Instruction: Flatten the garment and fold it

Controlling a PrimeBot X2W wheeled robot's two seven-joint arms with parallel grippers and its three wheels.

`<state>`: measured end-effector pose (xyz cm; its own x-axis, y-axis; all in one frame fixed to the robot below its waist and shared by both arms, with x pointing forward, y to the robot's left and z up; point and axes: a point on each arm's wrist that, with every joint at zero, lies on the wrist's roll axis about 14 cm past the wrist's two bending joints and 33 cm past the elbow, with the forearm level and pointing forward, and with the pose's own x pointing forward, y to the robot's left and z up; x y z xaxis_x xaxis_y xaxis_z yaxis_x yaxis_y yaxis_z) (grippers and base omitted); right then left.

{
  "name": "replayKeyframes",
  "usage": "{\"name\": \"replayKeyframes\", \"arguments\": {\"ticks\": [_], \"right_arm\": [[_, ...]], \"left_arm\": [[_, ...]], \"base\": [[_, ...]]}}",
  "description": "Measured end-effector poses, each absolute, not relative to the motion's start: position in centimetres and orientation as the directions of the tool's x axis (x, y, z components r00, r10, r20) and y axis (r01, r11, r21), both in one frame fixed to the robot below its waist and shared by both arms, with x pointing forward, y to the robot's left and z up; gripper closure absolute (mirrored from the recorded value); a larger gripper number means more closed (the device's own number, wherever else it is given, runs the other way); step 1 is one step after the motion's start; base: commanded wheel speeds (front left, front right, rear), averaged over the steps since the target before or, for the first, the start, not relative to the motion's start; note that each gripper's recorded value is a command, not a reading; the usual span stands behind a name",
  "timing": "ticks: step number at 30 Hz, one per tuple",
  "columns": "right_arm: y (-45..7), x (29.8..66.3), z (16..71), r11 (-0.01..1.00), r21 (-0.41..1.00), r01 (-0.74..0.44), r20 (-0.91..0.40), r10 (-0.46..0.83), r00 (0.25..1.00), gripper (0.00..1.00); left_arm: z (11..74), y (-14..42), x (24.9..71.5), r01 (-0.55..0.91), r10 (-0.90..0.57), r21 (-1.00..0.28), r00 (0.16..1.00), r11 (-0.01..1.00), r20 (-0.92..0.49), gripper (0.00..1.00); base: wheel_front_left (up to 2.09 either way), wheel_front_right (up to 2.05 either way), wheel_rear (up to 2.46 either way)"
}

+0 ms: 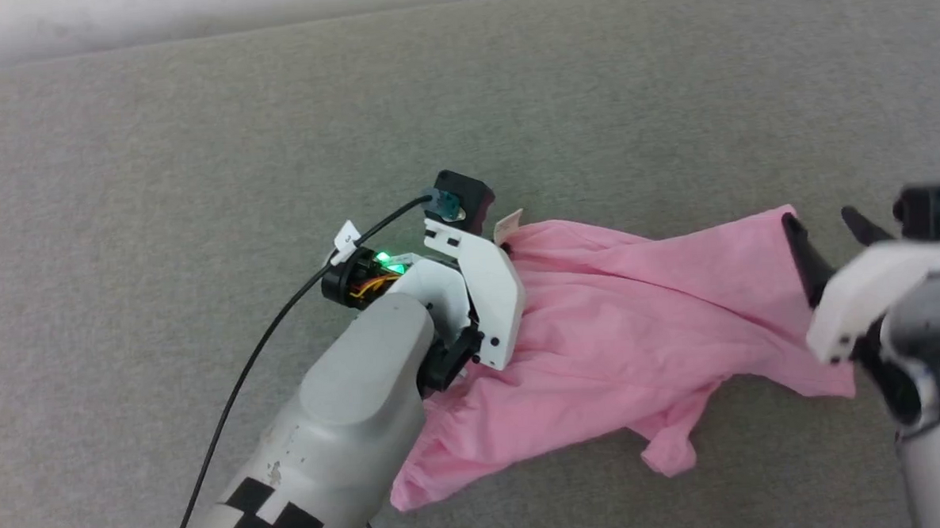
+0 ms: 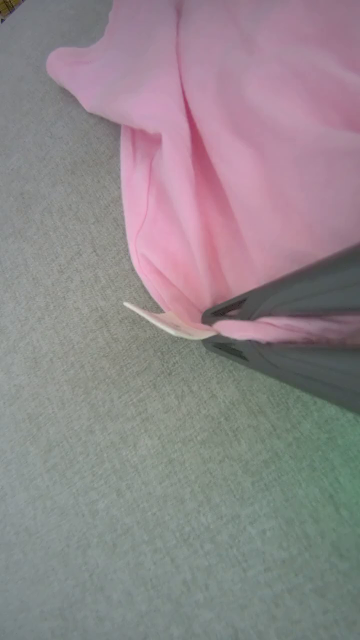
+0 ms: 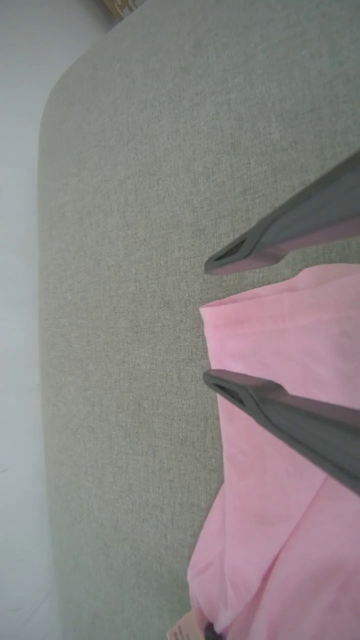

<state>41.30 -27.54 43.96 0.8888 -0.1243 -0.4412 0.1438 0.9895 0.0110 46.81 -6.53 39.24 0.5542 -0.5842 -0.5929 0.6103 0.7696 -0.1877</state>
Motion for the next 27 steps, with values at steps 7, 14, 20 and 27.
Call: {"name": "replayKeyframes", "arguments": {"ticks": [7,14,20,27], "right_arm": [[-27.7,43.2,39.3,0.985,0.047,0.164,-0.713,-0.082,0.696,0.0],[-26.8,43.8,37.6,0.994,0.019,0.107,-0.832,-0.043,0.553,1.0],[-26.6,45.3,39.6,0.998,-0.008,0.065,-0.778,-0.047,0.626,1.0],[-25.6,51.8,48.4,0.999,-0.049,0.001,-0.508,-0.026,0.861,1.0]], "left_arm": [[39.4,-6.4,46.7,0.613,-0.601,-0.204,0.557,0.763,-0.573,1.0],[39.5,-6.1,46.6,0.616,-0.604,-0.204,0.557,0.761,-0.57,1.0],[41.4,-5.7,47.6,0.603,-0.617,-0.213,0.613,0.769,-0.494,1.0],[48.8,-2.4,54.2,0.573,-0.598,-0.17,0.76,0.801,-0.255,1.0]], "base": [[0.0,0.0,0.0],[0.0,0.0,0.0],[0.0,0.0,0.0],[0.0,0.0,0.0]]}}
